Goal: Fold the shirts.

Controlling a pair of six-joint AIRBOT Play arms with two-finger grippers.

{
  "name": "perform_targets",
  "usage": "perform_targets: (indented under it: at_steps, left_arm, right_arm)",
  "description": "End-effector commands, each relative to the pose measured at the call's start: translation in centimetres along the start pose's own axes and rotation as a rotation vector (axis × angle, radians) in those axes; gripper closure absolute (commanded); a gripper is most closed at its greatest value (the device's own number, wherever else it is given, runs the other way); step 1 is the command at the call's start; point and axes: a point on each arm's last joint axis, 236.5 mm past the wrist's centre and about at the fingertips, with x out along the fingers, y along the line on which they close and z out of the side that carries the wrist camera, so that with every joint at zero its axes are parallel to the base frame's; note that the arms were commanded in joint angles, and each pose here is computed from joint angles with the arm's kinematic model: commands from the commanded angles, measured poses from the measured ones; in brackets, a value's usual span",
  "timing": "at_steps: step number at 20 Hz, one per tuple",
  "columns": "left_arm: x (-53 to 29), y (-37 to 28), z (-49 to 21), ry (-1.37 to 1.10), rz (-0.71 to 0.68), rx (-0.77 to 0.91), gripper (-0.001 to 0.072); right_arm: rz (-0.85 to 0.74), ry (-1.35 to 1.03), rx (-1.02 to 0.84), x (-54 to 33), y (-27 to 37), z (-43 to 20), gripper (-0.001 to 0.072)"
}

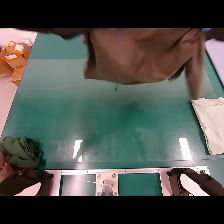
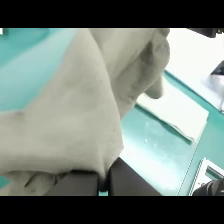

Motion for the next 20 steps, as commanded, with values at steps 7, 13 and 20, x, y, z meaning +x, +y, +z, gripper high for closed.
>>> perform_targets:
  at_steps: [7,13,20]
  left_arm:
    - [-0.7,6.3,-6.6,0.258,0.248,-0.041,0.068]
    - [9.2,15.8,-23.3,0.546,0.266,-0.3,0.068]
    - [14.4,24.3,-31.1,0.556,0.381,-0.497,0.0256]
  right_arm:
    - [-0.006,0.227,0.068,2.9,-2.1,-7.3,0.0688]
    - [0.02,0.523,0.251,15.9,-3.9,-28.0,0.0687]
    - [-0.08,0.605,0.357,20.6,-9.2,-33.1,0.0415]
